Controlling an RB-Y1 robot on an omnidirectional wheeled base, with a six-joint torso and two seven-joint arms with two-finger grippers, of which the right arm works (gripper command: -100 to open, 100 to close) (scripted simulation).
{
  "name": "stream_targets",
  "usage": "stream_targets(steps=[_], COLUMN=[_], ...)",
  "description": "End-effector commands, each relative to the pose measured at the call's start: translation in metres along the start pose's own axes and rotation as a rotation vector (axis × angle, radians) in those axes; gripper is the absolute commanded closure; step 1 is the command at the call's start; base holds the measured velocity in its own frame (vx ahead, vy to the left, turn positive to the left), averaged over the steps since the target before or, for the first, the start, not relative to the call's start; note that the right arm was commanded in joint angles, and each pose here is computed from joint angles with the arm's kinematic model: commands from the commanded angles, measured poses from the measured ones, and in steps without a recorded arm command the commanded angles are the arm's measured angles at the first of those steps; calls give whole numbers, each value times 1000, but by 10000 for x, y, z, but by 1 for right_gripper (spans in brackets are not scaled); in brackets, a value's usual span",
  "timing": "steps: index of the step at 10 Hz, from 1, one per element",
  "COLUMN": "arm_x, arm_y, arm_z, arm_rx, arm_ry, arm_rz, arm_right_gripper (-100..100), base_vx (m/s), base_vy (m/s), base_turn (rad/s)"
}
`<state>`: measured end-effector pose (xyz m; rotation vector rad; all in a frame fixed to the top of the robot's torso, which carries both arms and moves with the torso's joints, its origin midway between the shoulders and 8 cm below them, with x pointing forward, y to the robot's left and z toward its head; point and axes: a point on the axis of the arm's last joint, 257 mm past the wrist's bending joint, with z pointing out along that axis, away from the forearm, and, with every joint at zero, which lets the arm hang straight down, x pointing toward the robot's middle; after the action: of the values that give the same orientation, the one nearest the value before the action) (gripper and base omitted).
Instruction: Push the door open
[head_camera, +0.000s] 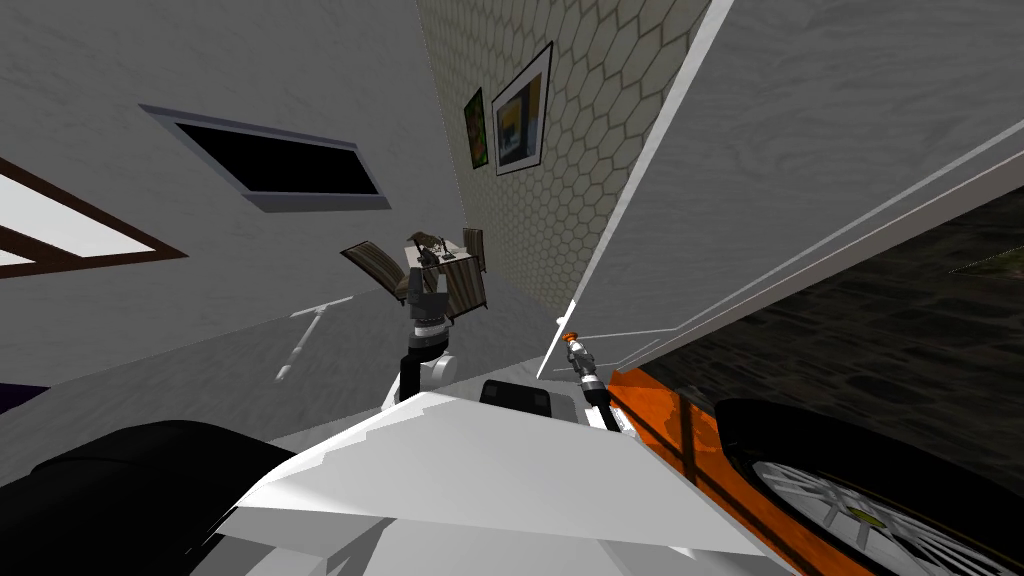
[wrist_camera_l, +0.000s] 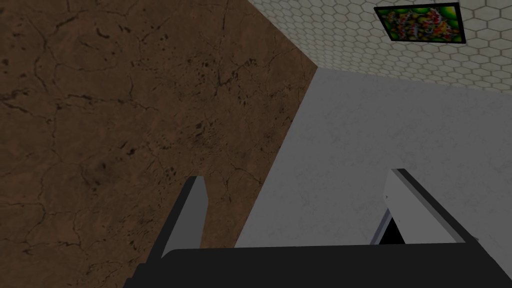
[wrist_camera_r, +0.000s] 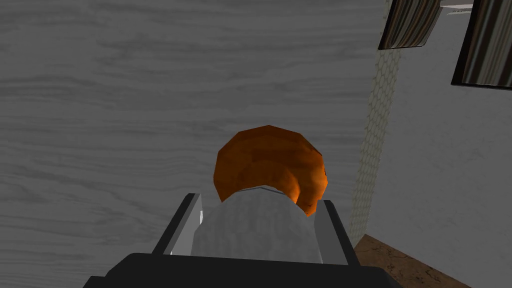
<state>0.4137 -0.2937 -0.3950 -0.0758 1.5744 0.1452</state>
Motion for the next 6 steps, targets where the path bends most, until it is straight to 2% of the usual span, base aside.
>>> stream_targets(steps=[1,6], arm_x=[-22,-60], arm_y=[16,42], arm_z=[15,38], arm_rx=[1,13], arm_ry=[-8,-29], arm_rz=[40,200], arm_right_gripper=[100,100], base_vx=[9,10], base_vy=[-17,-15], base_turn=[18,25])
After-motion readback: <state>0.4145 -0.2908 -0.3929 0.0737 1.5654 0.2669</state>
